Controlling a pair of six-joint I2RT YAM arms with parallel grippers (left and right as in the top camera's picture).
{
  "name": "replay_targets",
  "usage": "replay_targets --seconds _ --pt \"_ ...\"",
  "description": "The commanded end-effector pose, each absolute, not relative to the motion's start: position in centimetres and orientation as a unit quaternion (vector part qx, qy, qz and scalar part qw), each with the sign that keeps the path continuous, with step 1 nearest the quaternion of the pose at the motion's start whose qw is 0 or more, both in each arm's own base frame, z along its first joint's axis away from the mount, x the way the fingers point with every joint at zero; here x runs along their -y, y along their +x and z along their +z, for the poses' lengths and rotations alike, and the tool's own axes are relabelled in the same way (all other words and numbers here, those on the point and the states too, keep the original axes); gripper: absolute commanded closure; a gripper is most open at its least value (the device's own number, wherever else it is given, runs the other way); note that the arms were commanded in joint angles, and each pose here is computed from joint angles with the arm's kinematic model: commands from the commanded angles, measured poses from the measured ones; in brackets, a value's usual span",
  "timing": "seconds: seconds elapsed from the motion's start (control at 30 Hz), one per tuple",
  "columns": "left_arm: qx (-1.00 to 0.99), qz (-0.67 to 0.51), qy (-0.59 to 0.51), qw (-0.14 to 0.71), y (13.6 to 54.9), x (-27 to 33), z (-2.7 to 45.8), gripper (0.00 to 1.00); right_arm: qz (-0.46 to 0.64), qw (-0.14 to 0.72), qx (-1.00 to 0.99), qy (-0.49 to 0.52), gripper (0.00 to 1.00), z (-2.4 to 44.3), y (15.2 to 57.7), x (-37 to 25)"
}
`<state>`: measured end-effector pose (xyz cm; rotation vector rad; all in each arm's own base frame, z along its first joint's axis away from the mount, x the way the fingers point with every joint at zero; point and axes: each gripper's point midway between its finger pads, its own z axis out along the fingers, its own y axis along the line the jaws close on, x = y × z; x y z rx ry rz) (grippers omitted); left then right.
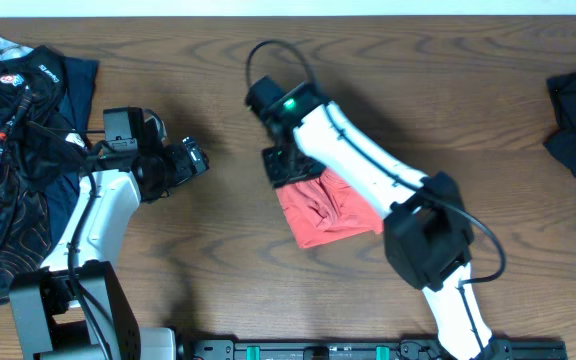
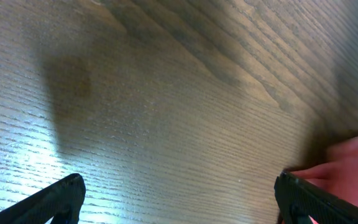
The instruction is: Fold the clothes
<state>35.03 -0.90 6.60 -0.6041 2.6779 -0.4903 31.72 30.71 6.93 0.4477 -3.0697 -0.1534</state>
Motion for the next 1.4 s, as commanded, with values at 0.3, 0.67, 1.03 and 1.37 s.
replay_targets --seconds 0.3,0.67,1.03,1.37 --pt "-0.945 -0.172 -0.216 0.178 35.1 0.7 6.7 0.01 -0.041 -0.039 0.989 0.138 0.96 11.2 35.6 -29.1" --pt "-0.945 -0.172 -0.216 0.178 35.1 0.7 6.7 0.02 -0.005 0.028 0.999 0.030 0.74 10.6 38.3 -17.6" --pt "-0.945 -0.172 -0.216 0.178 35.0 0.7 6.7 0.01 0.025 0.117 0.992 0.026 0.78 5.2 34.7 -14.5" --pt "-0.944 -0.172 -0.216 0.178 35.1 0.7 6.7 0.02 0.000 0.132 0.987 0.094 0.91 4.1 33.1 -16.7"
